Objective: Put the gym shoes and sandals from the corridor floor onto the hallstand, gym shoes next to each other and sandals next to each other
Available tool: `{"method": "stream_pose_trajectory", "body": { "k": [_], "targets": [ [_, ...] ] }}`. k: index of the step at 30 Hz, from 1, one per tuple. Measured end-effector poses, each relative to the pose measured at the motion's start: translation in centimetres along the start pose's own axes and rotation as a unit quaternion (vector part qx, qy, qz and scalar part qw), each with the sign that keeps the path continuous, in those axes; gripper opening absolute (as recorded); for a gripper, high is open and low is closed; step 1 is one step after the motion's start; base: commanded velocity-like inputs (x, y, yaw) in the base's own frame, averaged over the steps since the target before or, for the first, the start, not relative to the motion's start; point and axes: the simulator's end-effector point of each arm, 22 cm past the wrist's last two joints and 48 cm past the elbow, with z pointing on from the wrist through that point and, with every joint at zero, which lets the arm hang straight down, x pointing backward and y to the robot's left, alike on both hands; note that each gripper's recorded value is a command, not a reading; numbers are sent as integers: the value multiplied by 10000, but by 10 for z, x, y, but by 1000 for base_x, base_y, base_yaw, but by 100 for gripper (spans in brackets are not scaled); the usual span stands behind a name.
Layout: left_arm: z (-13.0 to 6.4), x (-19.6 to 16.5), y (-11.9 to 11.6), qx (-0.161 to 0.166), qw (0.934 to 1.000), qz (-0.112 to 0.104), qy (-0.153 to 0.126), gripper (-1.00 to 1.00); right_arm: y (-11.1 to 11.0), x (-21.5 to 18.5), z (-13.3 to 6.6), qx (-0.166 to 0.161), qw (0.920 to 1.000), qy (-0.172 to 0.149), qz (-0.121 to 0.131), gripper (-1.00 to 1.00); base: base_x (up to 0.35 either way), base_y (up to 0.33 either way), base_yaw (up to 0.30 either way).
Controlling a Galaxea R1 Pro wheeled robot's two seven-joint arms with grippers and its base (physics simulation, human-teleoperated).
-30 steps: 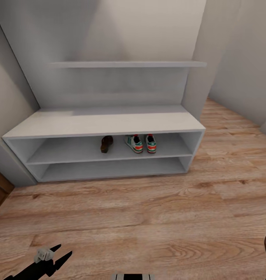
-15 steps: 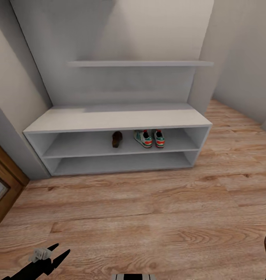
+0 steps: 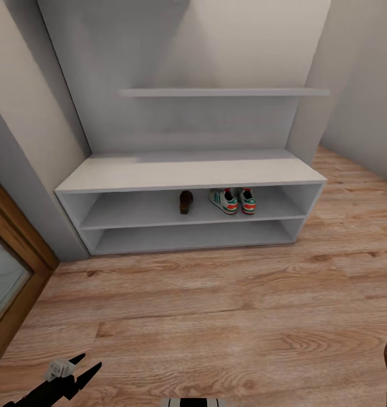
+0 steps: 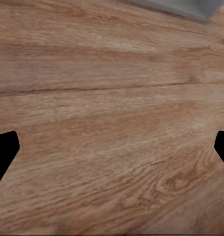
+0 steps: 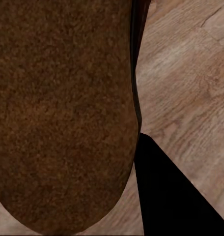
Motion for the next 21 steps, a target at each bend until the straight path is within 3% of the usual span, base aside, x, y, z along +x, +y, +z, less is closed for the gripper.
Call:
{"method": "stream_pose_trajectory", "body": {
  "k": [10,21],
  "targets": [
    [0,0,0,1,10000,0,0,100,0,0,0,-4,10000,1,1,-100,0,308,3],
    [0,0,0,0,10000,-2,-4,100,3,0,-1,-21,10000,-42,6,-100,65,269,244]
  ]
}}
